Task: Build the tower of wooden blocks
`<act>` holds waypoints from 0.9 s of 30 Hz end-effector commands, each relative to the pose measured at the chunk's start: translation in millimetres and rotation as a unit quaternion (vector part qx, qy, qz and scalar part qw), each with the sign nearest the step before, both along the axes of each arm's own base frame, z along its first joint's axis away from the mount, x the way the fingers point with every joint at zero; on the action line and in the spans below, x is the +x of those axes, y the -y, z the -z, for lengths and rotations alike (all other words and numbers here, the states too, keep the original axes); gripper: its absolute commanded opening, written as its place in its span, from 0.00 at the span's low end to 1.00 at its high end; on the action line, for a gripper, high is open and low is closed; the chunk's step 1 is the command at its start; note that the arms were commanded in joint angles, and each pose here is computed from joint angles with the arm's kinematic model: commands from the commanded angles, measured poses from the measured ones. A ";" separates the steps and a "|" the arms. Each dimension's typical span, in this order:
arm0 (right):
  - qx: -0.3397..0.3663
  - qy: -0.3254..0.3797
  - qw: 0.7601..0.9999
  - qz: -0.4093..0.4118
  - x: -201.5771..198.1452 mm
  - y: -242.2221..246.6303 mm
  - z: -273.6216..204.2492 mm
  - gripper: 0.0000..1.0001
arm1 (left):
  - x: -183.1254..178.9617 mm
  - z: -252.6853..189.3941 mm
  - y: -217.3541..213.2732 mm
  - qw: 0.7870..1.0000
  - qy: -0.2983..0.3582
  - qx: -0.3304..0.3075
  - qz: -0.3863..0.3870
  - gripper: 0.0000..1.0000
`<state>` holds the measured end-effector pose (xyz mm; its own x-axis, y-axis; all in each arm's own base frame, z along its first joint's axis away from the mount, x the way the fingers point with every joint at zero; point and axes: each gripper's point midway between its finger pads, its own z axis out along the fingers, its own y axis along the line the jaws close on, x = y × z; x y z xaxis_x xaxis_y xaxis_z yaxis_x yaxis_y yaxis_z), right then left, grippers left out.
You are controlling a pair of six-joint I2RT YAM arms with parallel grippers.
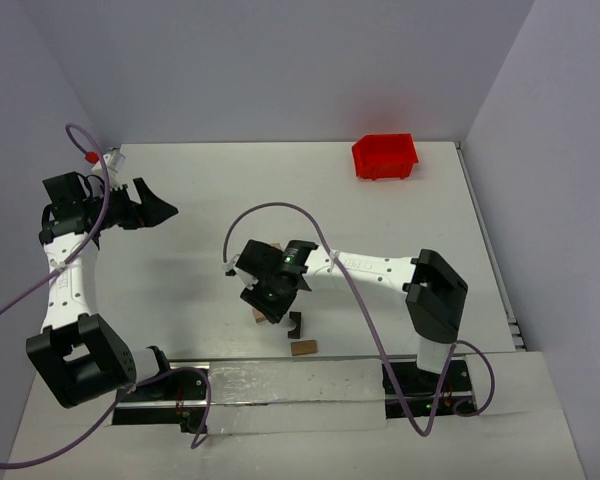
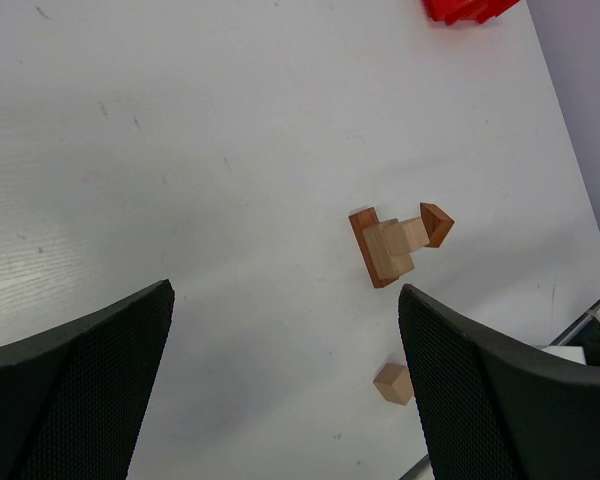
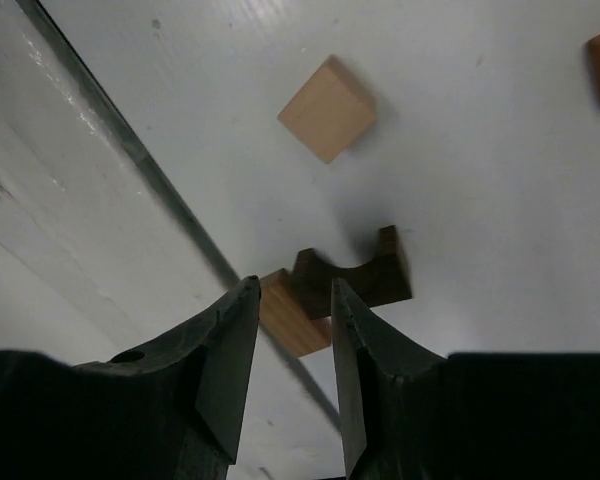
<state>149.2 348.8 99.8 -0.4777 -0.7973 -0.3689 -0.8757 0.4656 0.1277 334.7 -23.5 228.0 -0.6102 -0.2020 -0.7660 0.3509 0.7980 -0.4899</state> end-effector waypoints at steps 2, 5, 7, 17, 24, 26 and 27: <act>0.020 -0.005 0.991 0.133 8.2 -24.4 10.2 0.50 | 4.2 -7.3 -9.8 0.999 0.016 0.008 -0.027 0.99; 0.020 0.000 0.987 0.162 17.4 -34.6 10.7 0.79 | 1.6 -3.2 -12.1 0.999 0.012 0.013 -0.031 0.99; 0.016 -0.006 0.984 0.178 19.2 -39.5 13.5 0.86 | 0.6 -1.2 -13.3 0.999 0.013 0.016 -0.032 0.99; -0.031 -0.039 0.975 0.218 31.0 -47.7 51.9 0.77 | -2.0 4.9 -21.7 0.999 0.019 0.034 -0.036 0.99; -0.044 -0.060 0.971 0.229 27.7 -45.3 64.8 0.61 | 0.1 10.0 -24.4 0.999 0.014 0.026 -0.037 0.99; -0.044 -0.063 0.970 0.231 27.0 -45.5 65.4 0.48 | 0.3 11.1 -25.0 0.999 0.013 0.026 -0.038 0.99; -0.044 -0.063 0.970 0.232 26.7 -45.2 64.5 0.37 | 0.2 11.6 -25.1 0.999 0.013 0.026 -0.038 0.99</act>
<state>172.6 386.5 29.2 -0.8121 -0.5407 -0.2194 -0.5749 0.8059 0.1419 330.5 -2.2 208.9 -0.6154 -0.2289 -0.7542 0.2682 0.8390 -0.4735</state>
